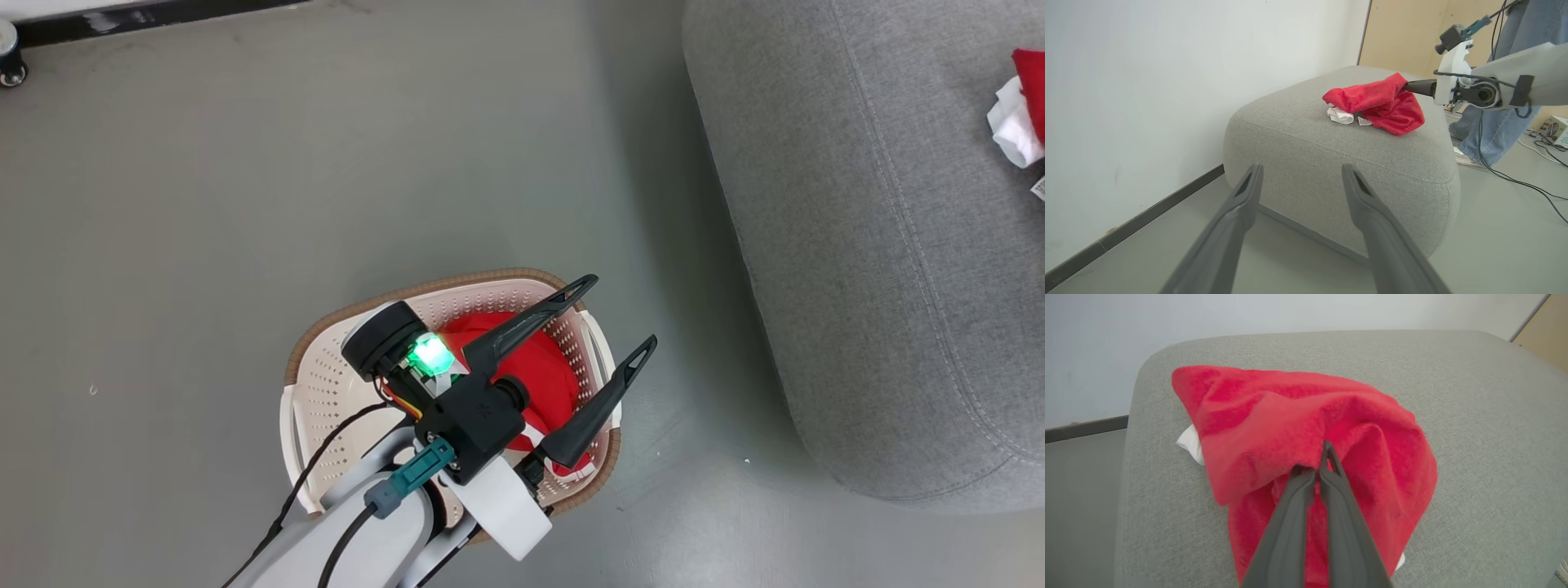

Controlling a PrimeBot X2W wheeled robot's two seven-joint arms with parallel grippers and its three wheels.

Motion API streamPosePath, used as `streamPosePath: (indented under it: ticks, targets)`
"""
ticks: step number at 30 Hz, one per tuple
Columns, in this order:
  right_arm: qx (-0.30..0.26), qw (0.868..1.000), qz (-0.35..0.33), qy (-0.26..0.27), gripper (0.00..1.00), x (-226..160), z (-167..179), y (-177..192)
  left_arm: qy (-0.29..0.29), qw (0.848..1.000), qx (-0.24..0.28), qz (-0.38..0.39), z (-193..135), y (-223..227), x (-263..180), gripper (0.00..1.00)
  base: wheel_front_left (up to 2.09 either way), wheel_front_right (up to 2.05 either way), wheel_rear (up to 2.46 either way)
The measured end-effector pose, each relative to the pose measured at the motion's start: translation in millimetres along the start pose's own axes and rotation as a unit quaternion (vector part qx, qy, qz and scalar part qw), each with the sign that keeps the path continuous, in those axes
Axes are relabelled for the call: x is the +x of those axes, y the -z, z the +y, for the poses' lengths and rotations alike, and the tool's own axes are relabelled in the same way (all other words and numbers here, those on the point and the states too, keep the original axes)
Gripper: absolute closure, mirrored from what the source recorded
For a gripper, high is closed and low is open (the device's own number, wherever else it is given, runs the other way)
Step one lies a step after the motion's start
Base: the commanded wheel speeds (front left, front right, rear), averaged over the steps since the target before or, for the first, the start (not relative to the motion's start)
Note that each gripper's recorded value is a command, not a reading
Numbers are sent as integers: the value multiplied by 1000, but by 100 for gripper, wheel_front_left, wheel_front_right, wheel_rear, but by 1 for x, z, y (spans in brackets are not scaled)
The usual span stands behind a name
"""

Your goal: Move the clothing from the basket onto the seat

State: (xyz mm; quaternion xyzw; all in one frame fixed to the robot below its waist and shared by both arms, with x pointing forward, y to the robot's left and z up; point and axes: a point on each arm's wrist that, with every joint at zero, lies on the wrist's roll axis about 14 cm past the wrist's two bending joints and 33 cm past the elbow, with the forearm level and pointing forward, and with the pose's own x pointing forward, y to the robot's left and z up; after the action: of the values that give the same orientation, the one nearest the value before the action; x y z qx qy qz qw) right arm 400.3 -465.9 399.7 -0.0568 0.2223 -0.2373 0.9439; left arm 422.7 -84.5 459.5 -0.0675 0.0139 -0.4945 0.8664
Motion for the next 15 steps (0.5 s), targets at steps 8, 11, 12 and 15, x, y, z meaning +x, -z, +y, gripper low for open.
streamPosePath:
  ticks: [8,11,12,15]
  targets:
    - [-2,1000,3,-18,0,-15,11,12,1,1000,4,2,-2,1,0,0,0,0,0]
    - [2,1000,-12,-19,0,-19,11,5,-1,1000,4,2,0,1,0,0,0,0,0]
    - [4,1000,-17,-19,0,-20,9,3,-2,1000,5,2,0,0,0,0,0,0,0]
    - [6,1000,-16,-20,0,-29,8,8,-2,1000,7,2,0,-1,1,0,0,0,0]
